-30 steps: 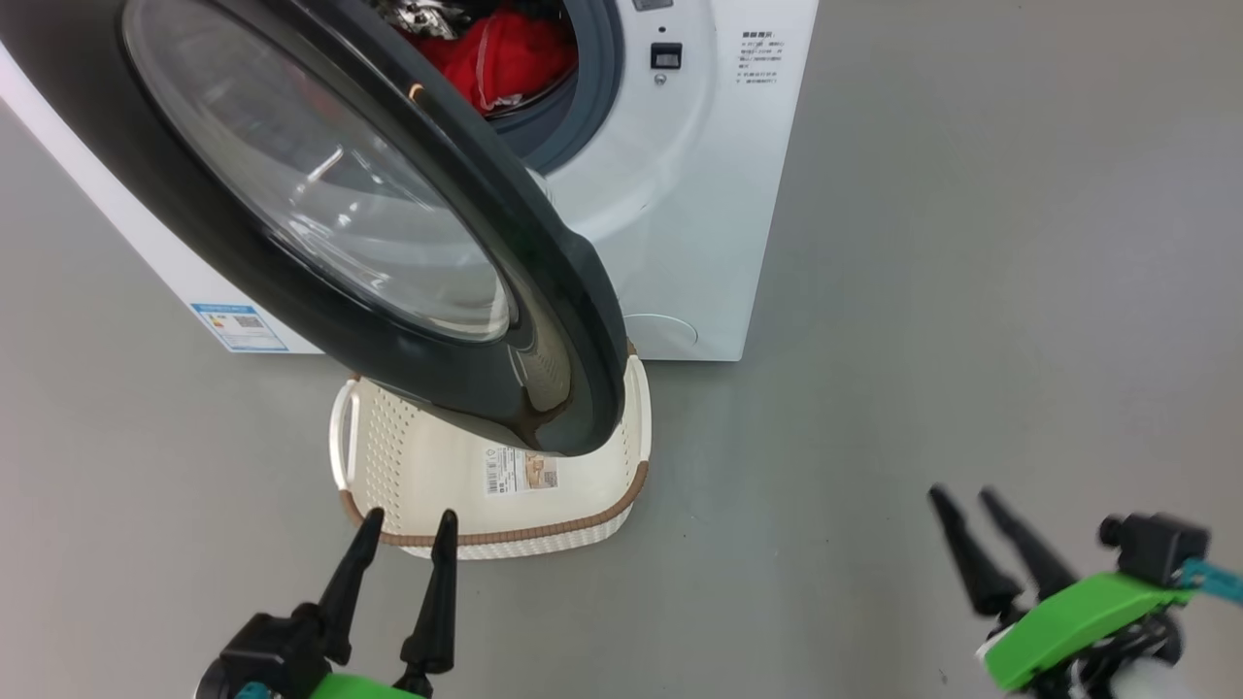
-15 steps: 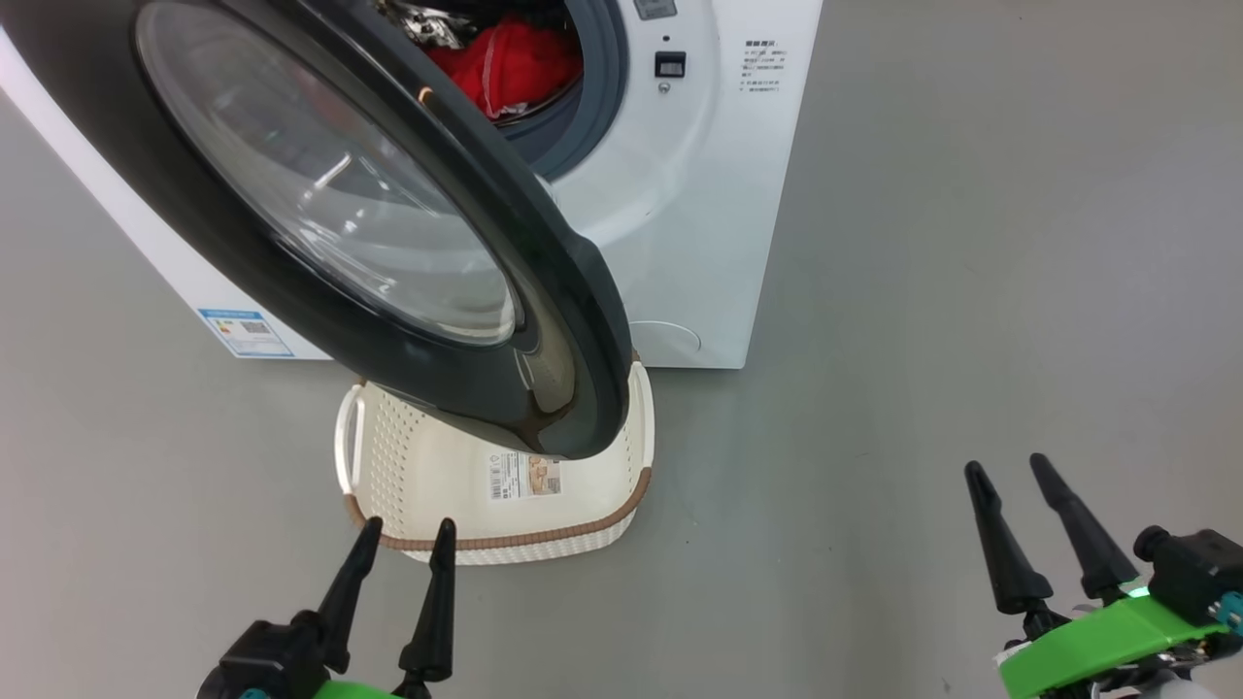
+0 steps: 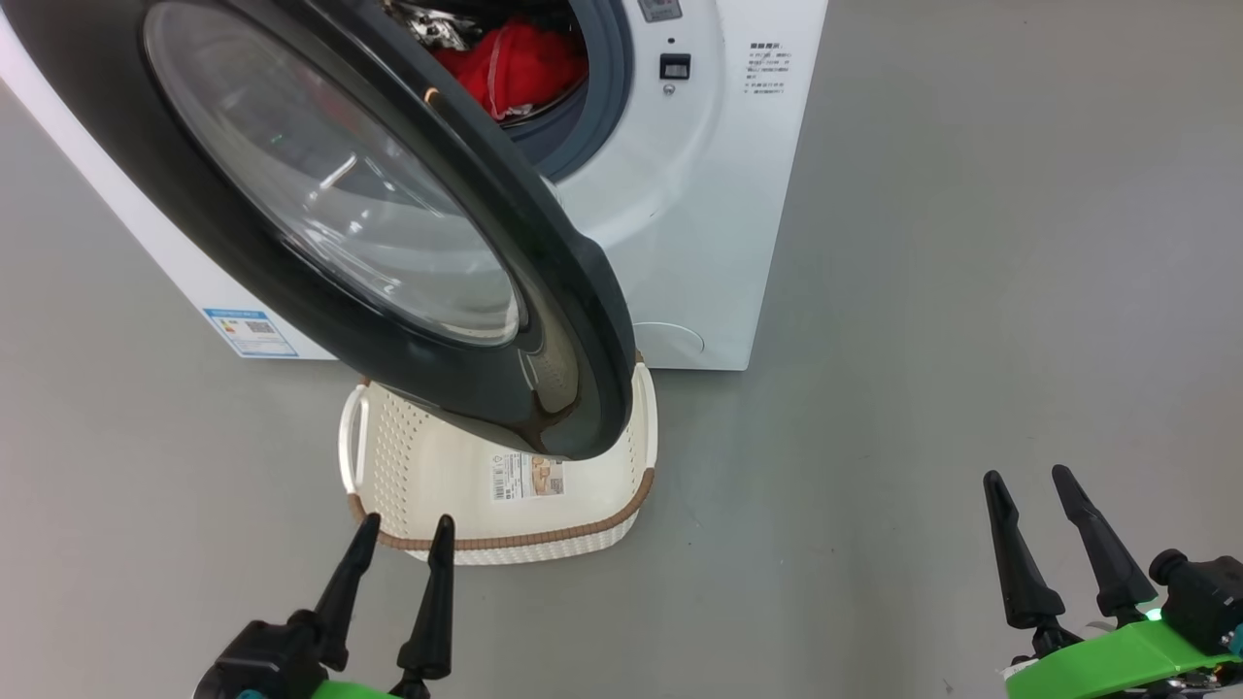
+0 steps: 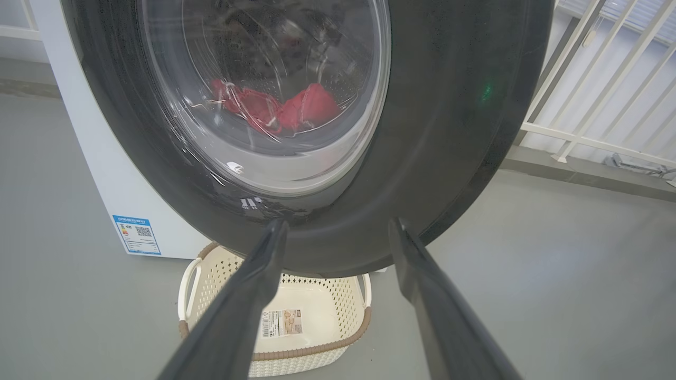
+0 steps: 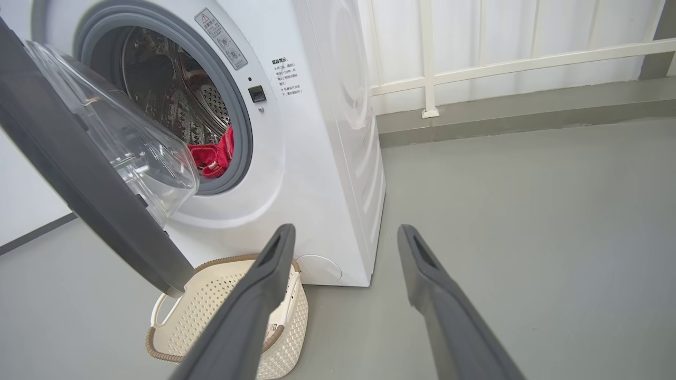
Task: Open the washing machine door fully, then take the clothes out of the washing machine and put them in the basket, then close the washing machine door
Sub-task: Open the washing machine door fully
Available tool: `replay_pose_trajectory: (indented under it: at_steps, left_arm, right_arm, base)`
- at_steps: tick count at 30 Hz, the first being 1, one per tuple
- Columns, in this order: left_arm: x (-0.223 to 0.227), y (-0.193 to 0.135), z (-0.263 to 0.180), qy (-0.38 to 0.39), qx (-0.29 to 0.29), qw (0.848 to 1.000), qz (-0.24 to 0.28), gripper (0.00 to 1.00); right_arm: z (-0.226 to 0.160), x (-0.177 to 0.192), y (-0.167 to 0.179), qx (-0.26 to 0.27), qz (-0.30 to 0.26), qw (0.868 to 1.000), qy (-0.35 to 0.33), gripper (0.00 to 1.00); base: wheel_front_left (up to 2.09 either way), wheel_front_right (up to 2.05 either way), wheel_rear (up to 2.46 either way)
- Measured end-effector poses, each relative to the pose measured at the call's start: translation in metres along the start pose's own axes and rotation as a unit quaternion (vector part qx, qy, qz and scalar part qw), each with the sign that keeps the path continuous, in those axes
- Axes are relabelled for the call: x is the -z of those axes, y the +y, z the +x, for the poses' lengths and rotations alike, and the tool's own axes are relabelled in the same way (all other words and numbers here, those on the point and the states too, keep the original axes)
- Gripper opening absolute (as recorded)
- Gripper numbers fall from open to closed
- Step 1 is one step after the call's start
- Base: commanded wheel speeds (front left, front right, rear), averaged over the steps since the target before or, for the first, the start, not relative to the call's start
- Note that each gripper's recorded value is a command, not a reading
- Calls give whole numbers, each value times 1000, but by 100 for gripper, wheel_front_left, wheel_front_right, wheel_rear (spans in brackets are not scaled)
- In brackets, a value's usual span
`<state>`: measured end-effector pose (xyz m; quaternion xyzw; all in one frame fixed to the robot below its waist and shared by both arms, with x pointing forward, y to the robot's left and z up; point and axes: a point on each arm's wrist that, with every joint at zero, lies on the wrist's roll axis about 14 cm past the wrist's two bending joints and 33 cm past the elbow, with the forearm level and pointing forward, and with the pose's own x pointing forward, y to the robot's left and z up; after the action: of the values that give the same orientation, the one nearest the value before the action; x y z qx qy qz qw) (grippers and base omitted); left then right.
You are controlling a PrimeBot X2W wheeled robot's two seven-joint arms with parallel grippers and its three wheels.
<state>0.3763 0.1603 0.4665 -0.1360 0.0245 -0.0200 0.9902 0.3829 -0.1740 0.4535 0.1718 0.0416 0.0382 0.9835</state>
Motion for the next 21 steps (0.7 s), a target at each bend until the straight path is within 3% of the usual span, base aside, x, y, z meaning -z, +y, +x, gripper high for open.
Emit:
replay_pose_trajectory:
  at_steps: [18,20,21]
  left_arm:
    - [1,2,-1,2,-4,1000,0,100]
    - [1,3,-1,2,-5,1000,0,100]
    - [1,3,-2,2,-5,1000,0,100]
  right_arm:
    - [3,6,5,-5,12,1000,7,98]
    - [4,6,7,-4,26,1000,5,0]
    - [5,5,8,-4,32,999,4,0]
  base:
    - [0,0,0]
    - [0,0,0]
    - [0,0,0]
